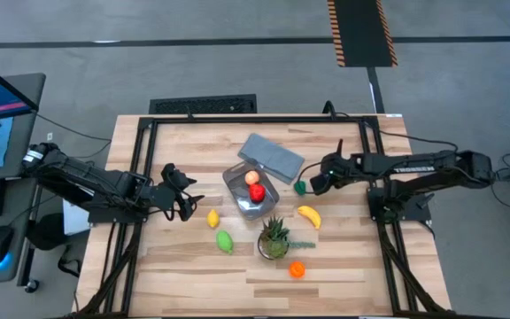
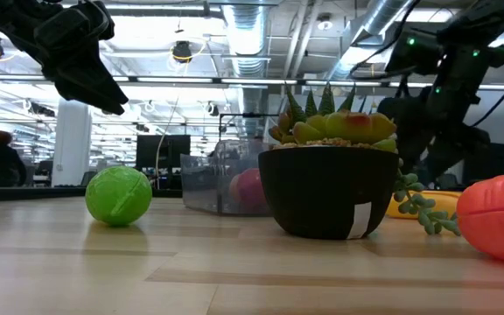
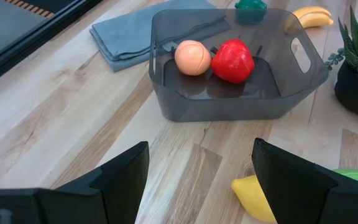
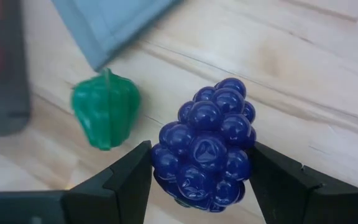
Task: Pick and placing Produce into tupperware
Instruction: Put the violet grapes into the black bin, then put the yellow lemon into the black bin
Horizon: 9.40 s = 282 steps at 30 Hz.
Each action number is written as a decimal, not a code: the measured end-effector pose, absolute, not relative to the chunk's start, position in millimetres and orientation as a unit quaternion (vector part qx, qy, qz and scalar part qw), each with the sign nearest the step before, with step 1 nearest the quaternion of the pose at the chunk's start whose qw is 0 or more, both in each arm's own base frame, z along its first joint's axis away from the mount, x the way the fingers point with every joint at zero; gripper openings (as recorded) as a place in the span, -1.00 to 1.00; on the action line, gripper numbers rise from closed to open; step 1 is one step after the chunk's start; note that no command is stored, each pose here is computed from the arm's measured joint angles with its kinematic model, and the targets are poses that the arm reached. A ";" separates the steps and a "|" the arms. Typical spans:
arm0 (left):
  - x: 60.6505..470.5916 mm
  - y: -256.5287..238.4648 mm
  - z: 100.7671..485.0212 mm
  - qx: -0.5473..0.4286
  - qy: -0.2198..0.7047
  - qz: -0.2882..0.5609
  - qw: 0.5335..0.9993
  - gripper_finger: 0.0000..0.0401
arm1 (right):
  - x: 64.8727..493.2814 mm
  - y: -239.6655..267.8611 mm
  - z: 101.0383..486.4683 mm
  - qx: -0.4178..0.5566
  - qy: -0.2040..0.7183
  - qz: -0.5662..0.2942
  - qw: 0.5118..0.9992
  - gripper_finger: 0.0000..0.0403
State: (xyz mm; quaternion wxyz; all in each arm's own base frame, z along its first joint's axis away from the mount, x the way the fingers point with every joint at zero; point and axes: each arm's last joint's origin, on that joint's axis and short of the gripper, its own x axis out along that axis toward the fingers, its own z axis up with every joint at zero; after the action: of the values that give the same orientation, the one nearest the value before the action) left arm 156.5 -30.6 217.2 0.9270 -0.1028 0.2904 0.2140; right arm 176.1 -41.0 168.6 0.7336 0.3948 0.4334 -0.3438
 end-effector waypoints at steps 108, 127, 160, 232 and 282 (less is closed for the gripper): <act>156.6 -30.0 217.7 -0.106 0.283 0.226 0.926 0.36 | 399.8 -49.4 190.5 0.320 0.296 -0.077 0.897 0.27; 156.5 -30.0 217.6 -0.105 0.283 0.227 0.926 0.36 | 398.5 -58.7 189.0 0.321 0.302 -0.076 0.894 0.41; 156.5 -29.9 217.6 -0.104 0.283 0.228 0.926 0.36 | 397.7 -55.0 188.4 0.321 0.313 -0.085 0.890 0.42; 156.7 -32.2 218.2 -0.113 0.280 0.219 0.928 0.36 | 400.1 -43.7 208.6 0.271 0.356 -0.079 0.891 0.50; 169.0 -50.0 194.5 -0.059 0.384 0.125 0.913 0.36 | 185.7 50.6 256.0 0.194 0.172 -0.138 0.956 0.50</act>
State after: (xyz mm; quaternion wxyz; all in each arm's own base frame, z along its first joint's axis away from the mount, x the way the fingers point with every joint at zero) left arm 169.0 -50.0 194.5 0.9131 -0.0595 0.3836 0.1249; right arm 185.7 50.6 256.0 0.9558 0.1940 0.1724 -0.1383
